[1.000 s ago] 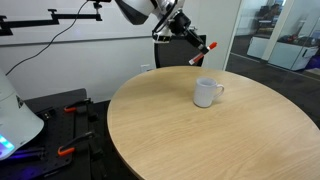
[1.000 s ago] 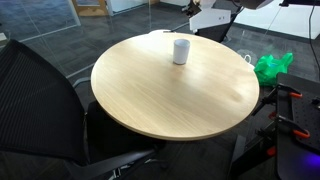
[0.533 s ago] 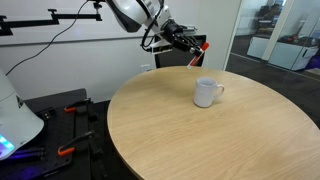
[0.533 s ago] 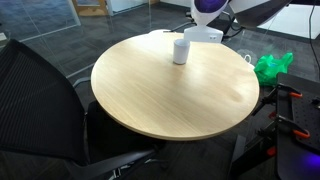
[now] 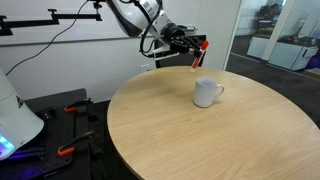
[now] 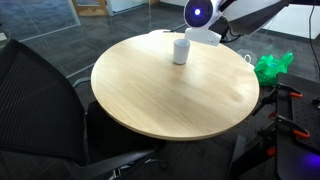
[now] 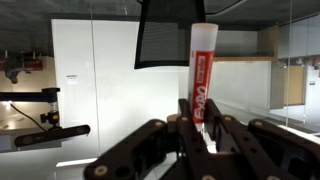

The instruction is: Place the red marker inside the white mug

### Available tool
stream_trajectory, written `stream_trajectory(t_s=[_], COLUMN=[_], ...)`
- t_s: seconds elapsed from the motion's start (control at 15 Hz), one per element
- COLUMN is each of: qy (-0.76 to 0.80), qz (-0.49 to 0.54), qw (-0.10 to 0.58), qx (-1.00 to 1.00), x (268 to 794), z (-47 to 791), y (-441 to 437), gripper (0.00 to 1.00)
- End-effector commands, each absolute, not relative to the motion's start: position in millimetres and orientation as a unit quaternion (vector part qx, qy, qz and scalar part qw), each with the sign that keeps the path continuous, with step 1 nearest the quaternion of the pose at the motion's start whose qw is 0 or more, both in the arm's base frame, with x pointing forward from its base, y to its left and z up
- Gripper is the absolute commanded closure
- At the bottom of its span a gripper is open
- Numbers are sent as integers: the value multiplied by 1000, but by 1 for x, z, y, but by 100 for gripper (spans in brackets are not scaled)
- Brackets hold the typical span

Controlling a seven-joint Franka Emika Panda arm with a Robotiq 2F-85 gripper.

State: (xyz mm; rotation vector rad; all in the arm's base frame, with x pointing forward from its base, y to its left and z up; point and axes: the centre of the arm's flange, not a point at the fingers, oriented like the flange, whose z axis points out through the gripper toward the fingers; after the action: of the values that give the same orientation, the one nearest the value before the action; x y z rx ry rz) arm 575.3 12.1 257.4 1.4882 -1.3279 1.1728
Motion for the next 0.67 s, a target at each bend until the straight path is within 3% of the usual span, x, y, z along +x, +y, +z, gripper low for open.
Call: stream_trajectory(t_s=[0.0,0.6], qy=[-525,-497], qz=[461,484], qw=[390,360], qx=[600,624], x=[597,618], z=[242,220], y=[6,8], gripper=[95,95])
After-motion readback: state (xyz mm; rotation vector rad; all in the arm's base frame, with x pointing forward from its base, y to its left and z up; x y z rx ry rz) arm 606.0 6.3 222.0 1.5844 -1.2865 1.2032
